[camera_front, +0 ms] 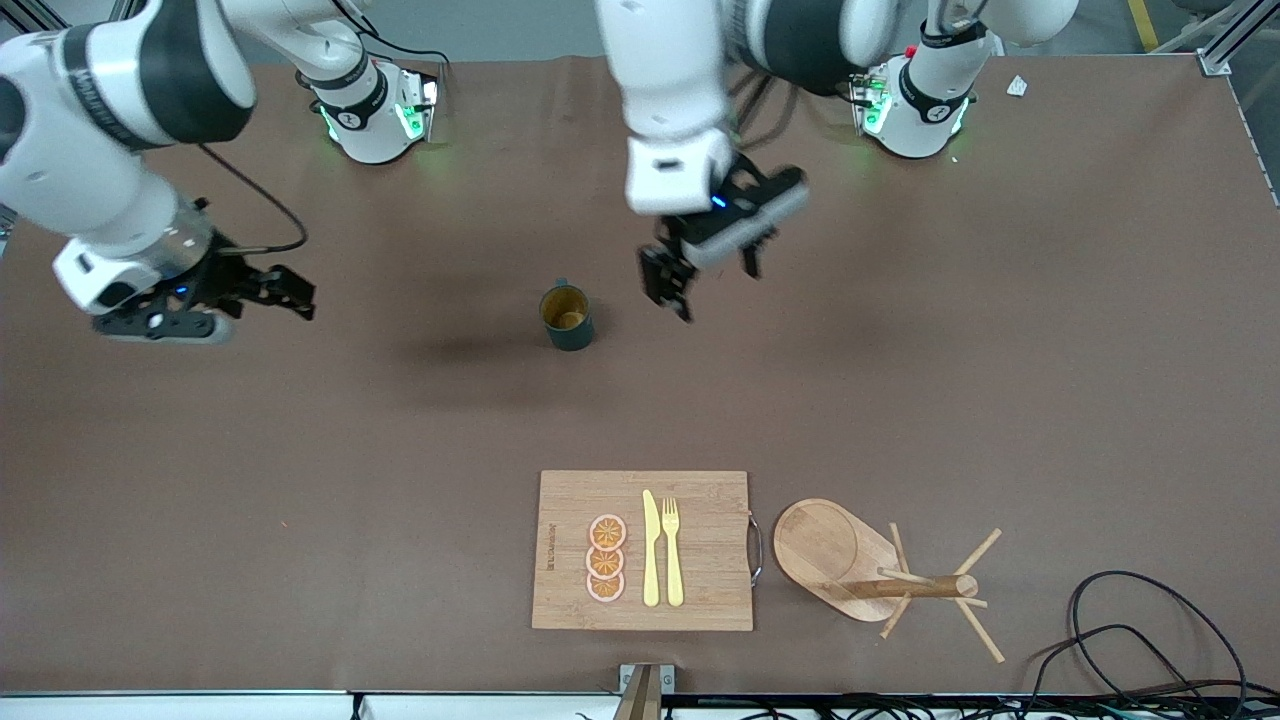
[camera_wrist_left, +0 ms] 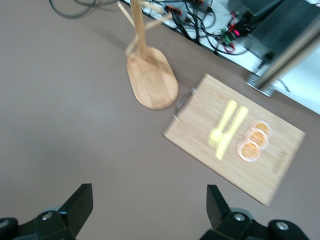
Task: Transfer cup from left to right arm and place
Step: 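Raise the left gripper away while the right gripper reaches the mug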
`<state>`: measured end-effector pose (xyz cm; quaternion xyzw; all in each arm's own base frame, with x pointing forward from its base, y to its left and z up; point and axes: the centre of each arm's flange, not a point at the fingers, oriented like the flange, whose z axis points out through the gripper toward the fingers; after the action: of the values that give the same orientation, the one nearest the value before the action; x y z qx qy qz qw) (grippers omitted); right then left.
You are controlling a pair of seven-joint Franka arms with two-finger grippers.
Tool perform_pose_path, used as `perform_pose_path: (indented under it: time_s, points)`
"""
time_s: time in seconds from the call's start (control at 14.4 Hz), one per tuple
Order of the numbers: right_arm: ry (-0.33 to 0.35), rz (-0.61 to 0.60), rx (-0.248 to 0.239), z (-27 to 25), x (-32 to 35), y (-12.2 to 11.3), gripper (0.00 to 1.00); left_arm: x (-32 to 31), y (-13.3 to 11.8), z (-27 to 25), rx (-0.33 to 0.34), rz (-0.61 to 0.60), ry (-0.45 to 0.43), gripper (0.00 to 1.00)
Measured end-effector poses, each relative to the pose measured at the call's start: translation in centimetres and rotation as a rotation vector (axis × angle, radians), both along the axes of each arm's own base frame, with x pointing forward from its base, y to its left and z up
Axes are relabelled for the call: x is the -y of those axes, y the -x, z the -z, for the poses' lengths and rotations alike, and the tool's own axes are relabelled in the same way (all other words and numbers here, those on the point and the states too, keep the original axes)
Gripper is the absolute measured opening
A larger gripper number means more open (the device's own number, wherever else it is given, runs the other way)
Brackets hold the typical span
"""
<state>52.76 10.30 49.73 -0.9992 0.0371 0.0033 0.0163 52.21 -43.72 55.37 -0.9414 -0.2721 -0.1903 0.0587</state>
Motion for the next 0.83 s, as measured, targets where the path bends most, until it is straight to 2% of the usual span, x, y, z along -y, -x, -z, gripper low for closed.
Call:
perform_pose_path:
  time_s: [0.14, 0.35, 0.69, 0.83]
  points:
    - [-0.007, -0.001, 0.027, 1.6, -2.9, 1.0, 1.0, -5.0, -3.7, -0.1, -0.046, 0.026, -0.014, 1.0]
    - [-0.027, 0.044, 0.083, 6.3, -7.5, 2.9, 1.0, -11.7, -7.5, -0.8, -0.098, 0.085, -0.024, 1.0]
    - [-0.032, 0.106, 0.081, 10.3, -14.8, 5.4, 1.0, -21.1, -10.0, -4.7, -0.145, 0.249, 0.019, 1.0]
    - [-0.031, 0.117, 0.077, 11.8, -16.9, 6.0, 1.0, -24.6, -10.1, -5.7, -0.19, 0.314, 0.041, 1.0]
